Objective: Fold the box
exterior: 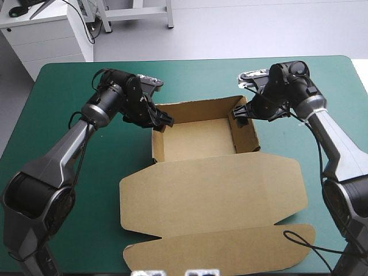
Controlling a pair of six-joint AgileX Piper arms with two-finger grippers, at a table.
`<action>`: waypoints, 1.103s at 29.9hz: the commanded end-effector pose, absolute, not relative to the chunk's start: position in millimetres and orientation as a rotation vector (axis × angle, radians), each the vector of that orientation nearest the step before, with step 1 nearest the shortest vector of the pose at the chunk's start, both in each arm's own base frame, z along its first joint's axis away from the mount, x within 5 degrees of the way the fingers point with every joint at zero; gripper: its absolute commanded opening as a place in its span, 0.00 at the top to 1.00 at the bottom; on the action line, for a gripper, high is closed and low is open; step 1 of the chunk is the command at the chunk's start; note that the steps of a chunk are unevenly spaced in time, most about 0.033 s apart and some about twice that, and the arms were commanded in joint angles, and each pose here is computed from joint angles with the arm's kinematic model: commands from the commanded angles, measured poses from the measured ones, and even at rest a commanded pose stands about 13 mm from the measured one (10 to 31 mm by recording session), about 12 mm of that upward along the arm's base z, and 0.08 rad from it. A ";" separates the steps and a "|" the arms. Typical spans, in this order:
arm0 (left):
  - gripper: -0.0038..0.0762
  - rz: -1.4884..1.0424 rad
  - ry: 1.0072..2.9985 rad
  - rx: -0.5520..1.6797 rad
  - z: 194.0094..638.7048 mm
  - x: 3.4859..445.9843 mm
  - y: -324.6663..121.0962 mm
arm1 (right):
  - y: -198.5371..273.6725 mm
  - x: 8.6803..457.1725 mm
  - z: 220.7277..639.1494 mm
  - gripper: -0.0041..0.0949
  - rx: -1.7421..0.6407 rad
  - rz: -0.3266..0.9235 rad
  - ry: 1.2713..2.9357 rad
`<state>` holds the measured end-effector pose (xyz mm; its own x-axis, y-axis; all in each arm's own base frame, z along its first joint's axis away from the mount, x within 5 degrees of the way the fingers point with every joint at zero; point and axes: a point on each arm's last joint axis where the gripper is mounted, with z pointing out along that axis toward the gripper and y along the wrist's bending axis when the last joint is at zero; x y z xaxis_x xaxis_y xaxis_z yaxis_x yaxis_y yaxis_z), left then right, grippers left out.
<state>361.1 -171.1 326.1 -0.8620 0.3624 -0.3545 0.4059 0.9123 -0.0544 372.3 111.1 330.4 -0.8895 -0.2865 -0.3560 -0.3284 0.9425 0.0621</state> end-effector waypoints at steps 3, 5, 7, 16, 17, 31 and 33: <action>0.31 -0.221 2.514 0.601 411.8 327.4 -155.7 | 103.9 351.2 383.2 0.12 -0.454 0.185 2.606; 0.33 -0.221 2.454 0.627 429.7 315.4 -150.4 | 103.2 349.4 385.8 0.12 -0.456 0.182 2.598; 0.35 -0.216 2.399 0.640 446.2 301.7 -143.7 | 102.8 348.4 387.3 0.12 -0.455 0.180 2.594; 0.66 -0.211 2.166 0.666 509.5 230.5 -111.0 | 103.6 348.7 386.6 0.12 -0.455 0.190 2.596; 0.70 -0.207 2.142 0.673 514.5 222.0 -107.1 | 103.6 348.7 386.6 0.12 -0.455 0.190 2.596; 0.96 -0.058 2.141 0.731 484.1 137.2 -59.4 | 103.6 348.7 386.6 0.12 -0.455 0.190 2.596; 0.96 -0.047 2.191 0.749 463.2 129.2 -55.3 | 103.7 349.3 386.0 0.12 -0.455 0.190 2.596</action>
<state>147.4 -65.5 480.3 -0.4639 0.4792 -0.7451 0.5289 0.8245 0.2011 360.7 108.4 358.8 -0.8588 -0.2884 -0.4234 -0.3432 0.9375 0.0576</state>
